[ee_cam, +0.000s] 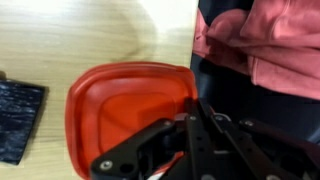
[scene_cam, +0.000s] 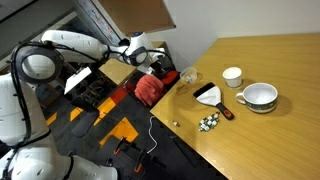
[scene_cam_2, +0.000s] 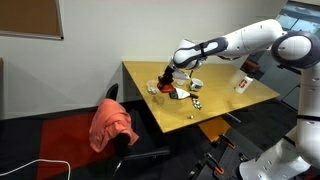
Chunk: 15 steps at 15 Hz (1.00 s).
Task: Take the orange lid from the clear bowl and put it on the table then pour out the contents from bowl onto the table then put the bowl on the table and put the lid on the bowl
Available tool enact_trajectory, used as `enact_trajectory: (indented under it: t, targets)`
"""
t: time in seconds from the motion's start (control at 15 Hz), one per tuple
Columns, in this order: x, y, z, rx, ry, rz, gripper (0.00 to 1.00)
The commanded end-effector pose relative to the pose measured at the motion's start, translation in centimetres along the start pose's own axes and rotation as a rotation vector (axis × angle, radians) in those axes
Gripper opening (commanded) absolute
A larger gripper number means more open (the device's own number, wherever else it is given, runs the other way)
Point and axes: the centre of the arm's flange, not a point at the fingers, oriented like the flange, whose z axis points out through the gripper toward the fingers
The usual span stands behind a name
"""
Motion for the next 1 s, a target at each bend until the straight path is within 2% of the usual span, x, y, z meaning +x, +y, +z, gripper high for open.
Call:
enact_trajectory:
  t: [0.0,0.07,0.13,0.27,0.4,0.47,0.93]
  targets:
    - [-8.0,-0.4,1.0,0.017,-0.017,-0.074,0.02]
    - [-9.1,-0.3,1.4,0.021,-0.014,-0.076,0.02]
    - [-4.6,-0.8,2.2,0.004,-0.028,-0.055,0.06]
    - [-6.8,-0.6,3.0,0.002,-0.035,-0.067,0.06]
    - [-7.4,-0.5,2.8,-0.001,-0.036,-0.066,0.06]
    - [-7.4,-0.5,2.7,-0.001,-0.033,-0.066,0.02]
    - [-5.4,3.7,6.7,0.039,-0.067,-0.027,0.02]
